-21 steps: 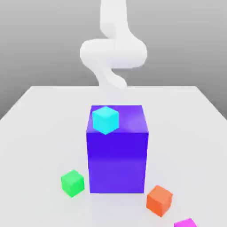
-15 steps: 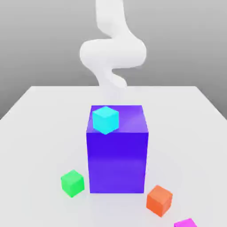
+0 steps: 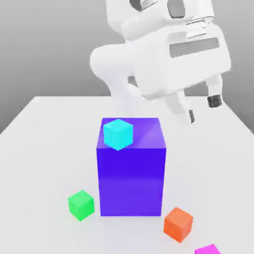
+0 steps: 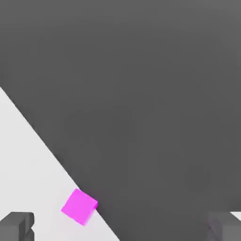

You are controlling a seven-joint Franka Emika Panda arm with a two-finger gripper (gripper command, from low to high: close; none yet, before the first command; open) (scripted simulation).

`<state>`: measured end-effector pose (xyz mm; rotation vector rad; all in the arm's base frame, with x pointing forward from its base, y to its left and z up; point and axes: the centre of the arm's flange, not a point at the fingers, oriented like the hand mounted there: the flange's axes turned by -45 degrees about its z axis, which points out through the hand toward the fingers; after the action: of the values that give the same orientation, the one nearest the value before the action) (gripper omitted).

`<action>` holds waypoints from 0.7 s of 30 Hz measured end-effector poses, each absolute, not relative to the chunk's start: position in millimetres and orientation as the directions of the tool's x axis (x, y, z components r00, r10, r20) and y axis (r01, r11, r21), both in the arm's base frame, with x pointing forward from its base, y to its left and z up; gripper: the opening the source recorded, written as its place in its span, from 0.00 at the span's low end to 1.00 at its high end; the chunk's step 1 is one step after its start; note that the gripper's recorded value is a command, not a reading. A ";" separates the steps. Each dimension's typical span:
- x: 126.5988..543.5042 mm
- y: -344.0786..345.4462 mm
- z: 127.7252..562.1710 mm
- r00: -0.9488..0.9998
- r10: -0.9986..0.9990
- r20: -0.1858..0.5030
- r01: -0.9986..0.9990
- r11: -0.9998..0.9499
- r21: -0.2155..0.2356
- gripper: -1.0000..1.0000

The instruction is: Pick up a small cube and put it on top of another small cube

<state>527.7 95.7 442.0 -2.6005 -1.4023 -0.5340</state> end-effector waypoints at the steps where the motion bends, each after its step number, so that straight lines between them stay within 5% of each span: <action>1: 530.4 102.9 429.0 0.472 0.806 0.357 0.853 -0.520 0.045 0.50; 21: 532.4 175.4 200.8 -0.269 0.963 0.018 0.963 0.269 0.007 0.50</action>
<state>532.4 175.4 200.8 -1.8929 -2.4942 -0.0257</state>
